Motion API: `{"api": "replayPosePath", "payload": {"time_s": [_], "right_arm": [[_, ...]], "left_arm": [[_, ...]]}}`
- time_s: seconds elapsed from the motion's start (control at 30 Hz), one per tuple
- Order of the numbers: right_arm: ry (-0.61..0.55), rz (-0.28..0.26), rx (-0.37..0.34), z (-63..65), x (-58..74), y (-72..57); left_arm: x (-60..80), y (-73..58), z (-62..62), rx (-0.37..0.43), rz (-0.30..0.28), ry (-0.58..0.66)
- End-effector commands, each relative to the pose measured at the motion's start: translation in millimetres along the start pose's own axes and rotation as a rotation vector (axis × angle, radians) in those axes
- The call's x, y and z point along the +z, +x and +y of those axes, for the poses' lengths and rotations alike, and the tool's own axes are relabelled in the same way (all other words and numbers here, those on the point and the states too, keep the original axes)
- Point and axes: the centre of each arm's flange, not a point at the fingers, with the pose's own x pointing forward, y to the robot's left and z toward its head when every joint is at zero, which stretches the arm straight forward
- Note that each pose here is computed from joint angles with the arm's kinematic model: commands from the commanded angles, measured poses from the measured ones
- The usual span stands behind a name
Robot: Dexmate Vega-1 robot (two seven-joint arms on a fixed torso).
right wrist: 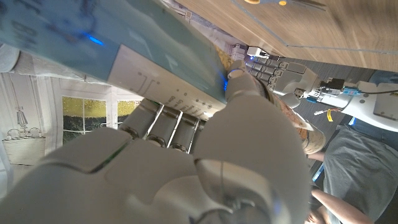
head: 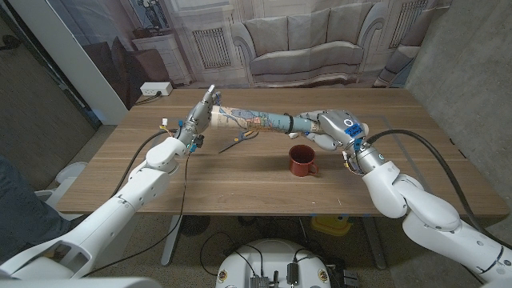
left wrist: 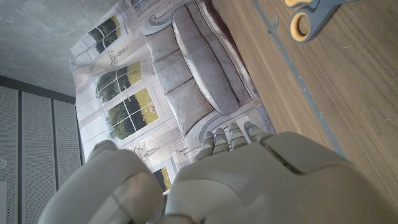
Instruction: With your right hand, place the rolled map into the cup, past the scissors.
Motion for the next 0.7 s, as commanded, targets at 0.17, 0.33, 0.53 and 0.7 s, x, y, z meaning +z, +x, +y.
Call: {"api": "replayPosePath", "payload": {"time_s": [0.17,0.33,0.53,0.7], "right_arm": [[-0.052,0.000,0.052,8.5,5.2,0.4],[-0.057,0.005,0.068,13.5,4.6,0.6],[-0.053,0.009,0.075,18.0,4.8,1.3],[-0.054,0.018,0.081,22.9,5.8,-0.4]], "left_arm": [[-4.9,-7.6,0.6,0.007,-0.002,-0.011],[-5.8,-9.6,0.3,0.009,0.000,-0.013],[-6.3,-11.6,0.7,0.009,0.000,-0.019],[-6.7,-13.6,2.1,0.012,0.005,-0.018]]}}
